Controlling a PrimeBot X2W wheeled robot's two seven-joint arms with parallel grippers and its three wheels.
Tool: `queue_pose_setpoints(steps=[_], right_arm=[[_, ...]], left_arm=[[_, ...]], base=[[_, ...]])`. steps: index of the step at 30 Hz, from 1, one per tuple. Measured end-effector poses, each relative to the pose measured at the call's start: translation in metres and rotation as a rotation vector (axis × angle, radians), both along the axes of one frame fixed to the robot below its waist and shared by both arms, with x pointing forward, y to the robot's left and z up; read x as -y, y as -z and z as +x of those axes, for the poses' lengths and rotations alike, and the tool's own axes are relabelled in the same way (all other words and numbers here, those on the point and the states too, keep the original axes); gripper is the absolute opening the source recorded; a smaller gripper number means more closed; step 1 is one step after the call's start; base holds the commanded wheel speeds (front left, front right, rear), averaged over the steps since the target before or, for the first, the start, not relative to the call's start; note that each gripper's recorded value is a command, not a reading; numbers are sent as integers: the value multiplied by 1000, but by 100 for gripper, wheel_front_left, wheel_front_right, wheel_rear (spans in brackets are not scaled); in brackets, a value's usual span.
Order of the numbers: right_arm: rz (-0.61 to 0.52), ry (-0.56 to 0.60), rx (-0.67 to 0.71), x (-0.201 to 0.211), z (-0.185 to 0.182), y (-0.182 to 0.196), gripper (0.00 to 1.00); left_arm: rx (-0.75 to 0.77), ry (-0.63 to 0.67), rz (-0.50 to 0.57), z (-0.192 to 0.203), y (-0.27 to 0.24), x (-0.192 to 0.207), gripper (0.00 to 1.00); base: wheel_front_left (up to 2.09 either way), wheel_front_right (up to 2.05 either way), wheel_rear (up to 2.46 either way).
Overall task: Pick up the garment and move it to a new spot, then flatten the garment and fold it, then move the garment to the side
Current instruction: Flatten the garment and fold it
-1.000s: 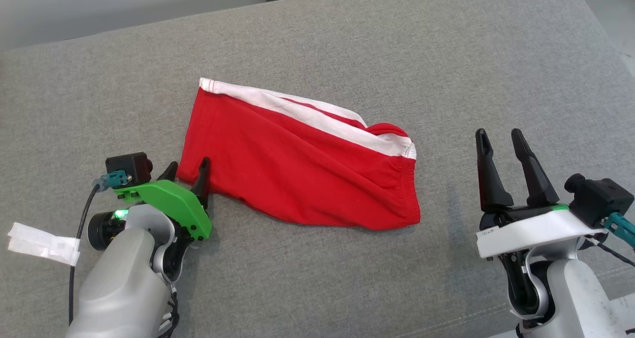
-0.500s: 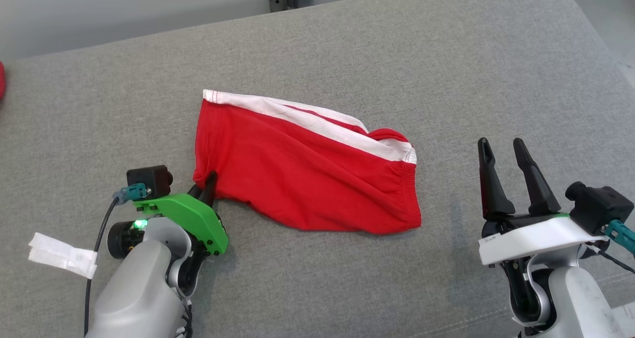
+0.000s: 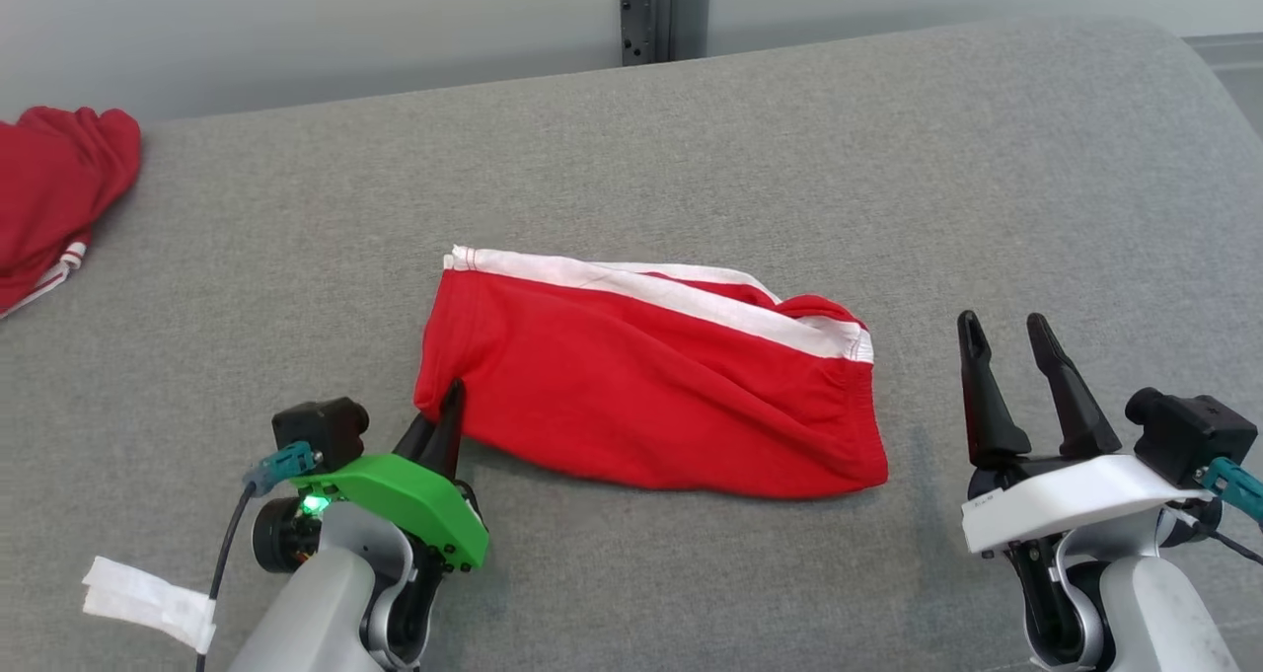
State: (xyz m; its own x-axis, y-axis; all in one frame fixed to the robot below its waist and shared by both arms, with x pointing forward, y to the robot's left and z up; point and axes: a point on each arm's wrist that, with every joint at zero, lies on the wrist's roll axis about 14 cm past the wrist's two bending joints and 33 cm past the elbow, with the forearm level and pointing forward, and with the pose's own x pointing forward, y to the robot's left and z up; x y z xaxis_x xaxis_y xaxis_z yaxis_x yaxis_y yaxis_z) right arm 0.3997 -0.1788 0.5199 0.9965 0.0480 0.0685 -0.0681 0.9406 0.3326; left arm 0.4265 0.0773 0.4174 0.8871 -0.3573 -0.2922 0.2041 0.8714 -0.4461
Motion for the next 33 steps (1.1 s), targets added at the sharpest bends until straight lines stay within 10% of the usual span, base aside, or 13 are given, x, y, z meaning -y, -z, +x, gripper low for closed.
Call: queue_pose_setpoints(steps=[16, 18, 19, 33], right_arm=[[-12, -114, -45, -38, 9, 11, 100], [-14, -113, -53, -37, 9, 13, 100], [-16, -111, -55, -37, 9, 14, 100], [-53, -117, -112, -35, 2, 26, 100]], left_arm=[[-51, -166, -62, -54, 6, -29, 0], [-53, -179, -64, -55, 7, -32, 42], [-50, -188, -65, -55, 7, -33, 100], [152, -249, 18, -48, -32, -65, 100]], base=[[0, 0, 0], [0, 0, 0], [0, 0, 0], [0, 0, 0]])
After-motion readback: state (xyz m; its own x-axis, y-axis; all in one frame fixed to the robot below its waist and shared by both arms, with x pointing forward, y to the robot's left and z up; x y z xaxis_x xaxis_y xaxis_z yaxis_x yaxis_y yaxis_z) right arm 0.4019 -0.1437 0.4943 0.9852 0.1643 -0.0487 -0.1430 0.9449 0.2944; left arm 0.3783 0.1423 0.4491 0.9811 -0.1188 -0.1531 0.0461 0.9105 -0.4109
